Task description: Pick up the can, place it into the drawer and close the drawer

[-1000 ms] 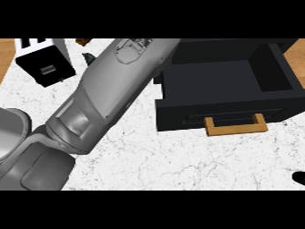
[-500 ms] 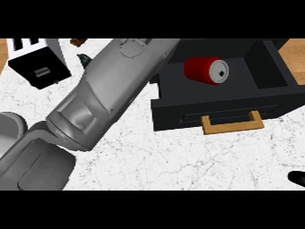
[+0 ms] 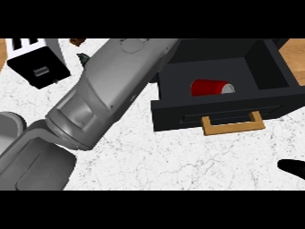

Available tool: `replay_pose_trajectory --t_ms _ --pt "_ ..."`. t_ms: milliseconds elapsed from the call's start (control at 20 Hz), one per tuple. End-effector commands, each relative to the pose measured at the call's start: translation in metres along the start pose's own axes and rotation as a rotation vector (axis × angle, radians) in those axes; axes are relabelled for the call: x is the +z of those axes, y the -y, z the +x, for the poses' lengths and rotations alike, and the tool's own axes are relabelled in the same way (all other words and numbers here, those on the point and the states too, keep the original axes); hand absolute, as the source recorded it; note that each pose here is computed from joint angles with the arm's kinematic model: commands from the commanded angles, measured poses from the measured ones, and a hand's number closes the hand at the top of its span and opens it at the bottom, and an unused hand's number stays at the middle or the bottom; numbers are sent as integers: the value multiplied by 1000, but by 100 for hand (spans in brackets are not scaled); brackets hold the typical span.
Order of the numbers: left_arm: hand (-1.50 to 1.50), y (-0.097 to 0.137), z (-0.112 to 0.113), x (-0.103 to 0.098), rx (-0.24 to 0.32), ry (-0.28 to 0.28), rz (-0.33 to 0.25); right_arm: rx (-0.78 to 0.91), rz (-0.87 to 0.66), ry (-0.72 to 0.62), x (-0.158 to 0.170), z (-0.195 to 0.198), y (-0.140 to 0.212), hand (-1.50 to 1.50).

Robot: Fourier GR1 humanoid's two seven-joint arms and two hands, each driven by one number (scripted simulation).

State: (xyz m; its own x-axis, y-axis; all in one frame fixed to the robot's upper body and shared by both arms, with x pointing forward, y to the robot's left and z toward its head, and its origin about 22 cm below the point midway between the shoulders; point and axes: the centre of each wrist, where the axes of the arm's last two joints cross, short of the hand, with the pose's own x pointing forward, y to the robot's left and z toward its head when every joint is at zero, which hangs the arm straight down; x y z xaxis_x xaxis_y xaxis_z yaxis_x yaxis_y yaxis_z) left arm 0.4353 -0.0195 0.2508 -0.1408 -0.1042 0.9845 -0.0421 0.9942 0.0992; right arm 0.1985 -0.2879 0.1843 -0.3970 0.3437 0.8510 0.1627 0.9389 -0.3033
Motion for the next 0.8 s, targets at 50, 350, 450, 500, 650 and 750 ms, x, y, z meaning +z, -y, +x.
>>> replay_pose_trajectory --t_ms 50,350,450,500,650,750 --pt "-150 2 8 0 44 -12 4 160 65 60 -15 9 -11 -150" --pt "-150 3 13 2 118 -15 -34 388 117 85 -35 -16 -31 -150" --pt "-150 1 10 -2 85 3 1 434 118 107 -37 -20 -37 -150" --pt "-150 2 7 1 90 10 -9 462 116 116 -49 -17 -51 -150" --pt "-150 5 15 1 65 14 11 536 195 97 -51 -41 -65 -150" --pt "-150 6 18 1 48 19 16 580 199 90 -58 -52 -63 -150"
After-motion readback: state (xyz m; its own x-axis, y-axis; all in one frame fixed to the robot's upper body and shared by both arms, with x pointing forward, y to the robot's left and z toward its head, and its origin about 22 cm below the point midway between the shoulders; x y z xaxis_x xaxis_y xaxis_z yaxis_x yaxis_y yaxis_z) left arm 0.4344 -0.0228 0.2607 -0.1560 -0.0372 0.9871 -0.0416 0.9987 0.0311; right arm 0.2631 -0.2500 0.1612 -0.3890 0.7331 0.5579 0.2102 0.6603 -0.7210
